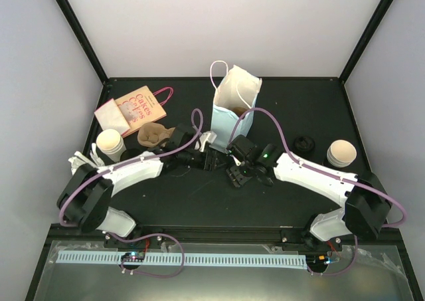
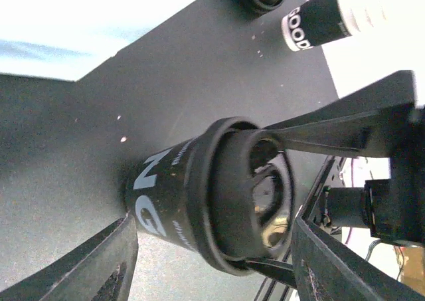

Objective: Pack the takeout coffee

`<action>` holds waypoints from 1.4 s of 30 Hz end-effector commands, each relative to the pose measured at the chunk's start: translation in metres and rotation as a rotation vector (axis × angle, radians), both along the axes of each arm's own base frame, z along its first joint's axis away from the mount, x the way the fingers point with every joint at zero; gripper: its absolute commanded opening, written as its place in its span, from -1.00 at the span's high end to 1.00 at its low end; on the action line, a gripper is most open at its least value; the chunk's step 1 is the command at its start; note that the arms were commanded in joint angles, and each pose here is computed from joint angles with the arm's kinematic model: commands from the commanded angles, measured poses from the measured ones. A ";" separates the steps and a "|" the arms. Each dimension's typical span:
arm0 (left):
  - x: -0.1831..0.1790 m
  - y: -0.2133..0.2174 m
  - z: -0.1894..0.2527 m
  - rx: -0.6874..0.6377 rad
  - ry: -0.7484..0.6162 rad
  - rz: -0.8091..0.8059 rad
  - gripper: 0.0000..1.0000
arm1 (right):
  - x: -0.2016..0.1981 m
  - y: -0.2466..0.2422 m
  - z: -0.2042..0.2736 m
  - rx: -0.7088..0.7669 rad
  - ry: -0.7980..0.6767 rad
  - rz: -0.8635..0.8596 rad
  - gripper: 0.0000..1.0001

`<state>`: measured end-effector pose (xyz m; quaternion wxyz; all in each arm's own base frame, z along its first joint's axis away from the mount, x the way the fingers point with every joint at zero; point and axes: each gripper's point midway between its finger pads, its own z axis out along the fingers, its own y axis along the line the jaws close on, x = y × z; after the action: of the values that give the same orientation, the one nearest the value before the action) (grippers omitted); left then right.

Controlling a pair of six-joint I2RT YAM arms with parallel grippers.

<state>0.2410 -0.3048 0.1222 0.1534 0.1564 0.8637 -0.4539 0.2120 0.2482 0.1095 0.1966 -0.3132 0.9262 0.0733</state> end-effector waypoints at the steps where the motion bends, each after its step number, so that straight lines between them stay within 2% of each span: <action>1: 0.001 0.006 0.025 -0.005 -0.110 0.003 -0.33 | -0.011 0.004 -0.008 -0.006 0.071 0.020 -0.44; 13: -0.001 0.002 0.038 -0.055 -0.136 -0.026 -0.45 | -0.013 0.022 0.008 0.073 0.059 0.113 -0.44; 30: 0.004 -0.011 0.012 -0.046 -0.043 -0.067 -0.44 | -0.007 0.027 0.017 0.075 0.021 0.141 -0.53; 34: 0.004 -0.011 0.003 -0.029 -0.022 -0.066 -0.41 | -0.005 0.029 0.022 0.082 0.009 0.140 -0.67; 42: 0.001 -0.009 -0.011 0.004 0.011 -0.071 -0.36 | -0.003 0.029 0.028 0.083 -0.006 0.141 -0.72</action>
<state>0.2366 -0.3089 0.1037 0.1235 0.1721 0.8660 -0.4529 0.2065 0.2713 0.1273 0.1938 -0.3631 0.9034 0.1203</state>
